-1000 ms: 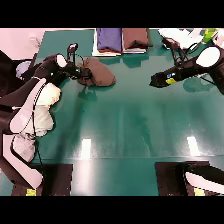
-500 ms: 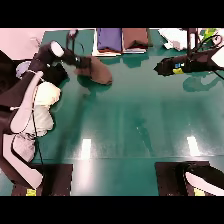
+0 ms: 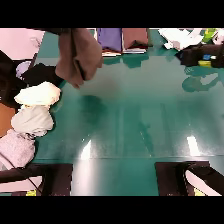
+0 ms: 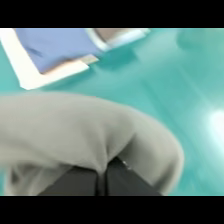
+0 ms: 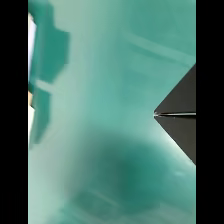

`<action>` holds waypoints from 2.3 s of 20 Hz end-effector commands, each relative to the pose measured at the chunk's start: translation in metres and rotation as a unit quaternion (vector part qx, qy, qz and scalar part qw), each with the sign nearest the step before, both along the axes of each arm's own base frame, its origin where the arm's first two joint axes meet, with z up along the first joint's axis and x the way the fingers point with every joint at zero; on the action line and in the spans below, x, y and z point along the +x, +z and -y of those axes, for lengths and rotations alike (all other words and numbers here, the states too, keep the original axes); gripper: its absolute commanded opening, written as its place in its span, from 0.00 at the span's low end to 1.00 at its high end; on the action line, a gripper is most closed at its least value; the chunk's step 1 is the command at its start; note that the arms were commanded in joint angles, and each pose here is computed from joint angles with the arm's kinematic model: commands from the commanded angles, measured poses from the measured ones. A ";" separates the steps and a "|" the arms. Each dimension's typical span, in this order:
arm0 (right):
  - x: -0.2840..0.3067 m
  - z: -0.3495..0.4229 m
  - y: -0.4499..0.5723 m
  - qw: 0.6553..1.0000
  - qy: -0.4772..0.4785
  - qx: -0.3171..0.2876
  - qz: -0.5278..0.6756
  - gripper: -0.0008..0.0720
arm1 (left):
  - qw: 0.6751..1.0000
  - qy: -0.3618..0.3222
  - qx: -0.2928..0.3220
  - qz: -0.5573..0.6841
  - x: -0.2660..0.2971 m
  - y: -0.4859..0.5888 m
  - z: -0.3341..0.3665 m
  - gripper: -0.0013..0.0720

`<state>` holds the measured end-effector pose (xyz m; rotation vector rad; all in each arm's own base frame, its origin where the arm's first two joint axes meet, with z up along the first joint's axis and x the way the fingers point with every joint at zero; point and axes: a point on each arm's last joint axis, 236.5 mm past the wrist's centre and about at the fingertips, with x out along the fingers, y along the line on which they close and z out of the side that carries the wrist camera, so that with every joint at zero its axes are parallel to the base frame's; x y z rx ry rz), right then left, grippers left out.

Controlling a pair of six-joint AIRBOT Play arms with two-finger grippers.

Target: Fold the shirts.

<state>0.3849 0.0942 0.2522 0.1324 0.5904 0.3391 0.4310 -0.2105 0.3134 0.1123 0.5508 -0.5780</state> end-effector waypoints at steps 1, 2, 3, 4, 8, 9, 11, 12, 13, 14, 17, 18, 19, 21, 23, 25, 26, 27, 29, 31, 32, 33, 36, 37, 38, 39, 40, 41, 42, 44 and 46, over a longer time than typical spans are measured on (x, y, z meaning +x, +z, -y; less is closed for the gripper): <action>-0.011 0.026 0.026 0.999 -0.034 0.005 0.033 0.03 | 0.993 -0.092 0.055 -0.051 -0.074 -0.027 0.050 0.05; -0.014 0.030 0.030 0.998 -0.040 0.005 0.039 0.03 | 0.988 -0.125 0.065 -0.068 -0.090 -0.047 0.076 0.05; -0.016 0.033 0.034 0.998 -0.044 0.004 0.045 0.03 | 0.982 -0.155 0.075 -0.082 -0.105 -0.068 0.100 0.05; -0.019 0.035 0.037 0.998 -0.047 0.004 0.049 0.03 | 0.975 -0.182 0.084 -0.096 -0.118 -0.092 0.124 0.05; -0.023 0.034 0.037 0.998 -0.044 0.003 0.046 0.03 | 0.956 -0.235 0.113 -0.133 -0.146 -0.170 0.181 0.44; -0.023 0.034 0.037 0.998 -0.044 0.003 0.045 0.03 | 0.956 -0.226 0.119 -0.144 -0.142 -0.179 0.179 0.76; -0.023 0.034 0.036 0.998 -0.043 0.002 0.044 0.03 | 0.963 -0.170 0.133 -0.164 -0.118 -0.183 0.147 0.77; -0.024 0.034 0.036 0.998 -0.043 0.003 0.043 0.03 | 0.964 -0.131 0.134 -0.187 -0.105 -0.184 0.120 0.77; -0.024 0.033 0.035 0.998 -0.042 0.002 0.041 0.03 | 0.961 -0.090 0.133 -0.223 -0.099 -0.188 0.091 0.77; -0.025 0.033 0.033 0.999 -0.041 0.001 0.036 0.03 | 0.955 -0.063 0.135 -0.257 -0.098 -0.196 0.069 0.77; -0.027 0.033 0.031 0.999 -0.039 0.000 0.032 0.03 | 0.933 -0.039 0.147 -0.327 -0.125 -0.242 0.040 0.77; -0.027 0.033 0.031 0.999 -0.039 0.000 0.032 0.03 | 0.925 -0.046 0.140 -0.351 -0.143 -0.260 0.046 0.77; -0.026 0.033 0.031 0.999 -0.039 0.000 0.032 0.03 | 0.916 -0.056 0.128 -0.375 -0.161 -0.279 0.056 0.77; -0.026 0.033 0.031 0.999 -0.039 0.000 0.031 0.03 | 0.903 -0.076 0.105 -0.410 -0.193 -0.312 0.078 0.77; -0.027 0.032 0.030 0.999 -0.038 0.000 0.029 0.03 | 0.902 -0.087 0.085 -0.414 -0.213 -0.340 0.099 0.77; -0.028 0.032 0.028 0.999 -0.037 -0.001 0.025 0.03 | 0.901 -0.086 0.081 -0.417 -0.226 -0.359 0.110 0.77; -0.029 0.032 0.027 0.999 -0.036 -0.002 0.023 0.03 | 0.896 -0.085 0.085 -0.427 -0.232 -0.367 0.113 0.77; -0.029 0.032 0.027 0.999 -0.035 -0.002 0.021 0.03 | 0.892 -0.085 0.083 -0.436 -0.236 -0.373 0.116 0.77; -0.030 0.032 0.026 0.999 -0.035 -0.003 0.020 0.03 | 0.884 -0.080 0.072 -0.455 -0.239 -0.382 0.123 0.77; -0.030 0.031 0.025 0.999 -0.035 -0.003 0.018 0.03 | 0.877 -0.074 0.080 -0.467 -0.241 -0.395 0.122 0.77; -0.030 0.031 0.025 0.999 -0.034 -0.003 0.017 0.03 | 0.876 -0.072 0.082 -0.470 -0.241 -0.399 0.122 0.76; -0.031 0.031 0.024 0.999 -0.033 -0.004 0.014 0.03 | 0.877 -0.072 0.084 -0.468 -0.240 -0.399 0.121 0.60; -0.041 0.030 0.008 0.999 -0.024 -0.014 -0.023 0.03 | 0.895 -0.064 0.084 -0.434 -0.214 -0.383 0.108 0.06; -0.047 0.028 -0.005 0.998 -0.014 -0.019 -0.054 0.03 | 0.905 -0.054 0.078 -0.414 -0.198 -0.371 0.099 0.06; -0.055 0.026 -0.021 0.995 -0.003 -0.024 -0.093 0.03 | 0.915 -0.038 0.070 -0.396 -0.182 -0.360 0.089 0.05; -0.063 0.024 -0.040 0.990 0.009 -0.029 -0.138 0.03 | 0.923 -0.023 0.061 -0.380 -0.167 -0.348 0.077 0.06; -0.070 0.021 -0.061 0.983 0.016 -0.027 -0.179 0.03 | 0.927 -0.010 0.051 -0.372 -0.157 -0.340 0.067 0.05; -0.073 0.019 -0.083 0.977 0.016 -0.023 -0.211 0.03 | 0.929 0.001 0.043 -0.367 -0.150 -0.334 0.059 0.05; -0.077 0.015 -0.107 0.970 0.016 -0.018 -0.242 0.03 | 0.929 0.007 0.043 -0.368 -0.146 -0.333 0.052 0.06; -0.090 0.001 -0.163 0.951 0.028 -0.015 -0.308 0.06 | 0.926 0.012 0.061 -0.371 -0.146 -0.336 0.041 0.06; -0.109 -0.015 -0.213 0.926 0.044 -0.019 -0.375 0.73 | 0.925 0.011 0.070 -0.373 -0.148 -0.338 0.037 0.06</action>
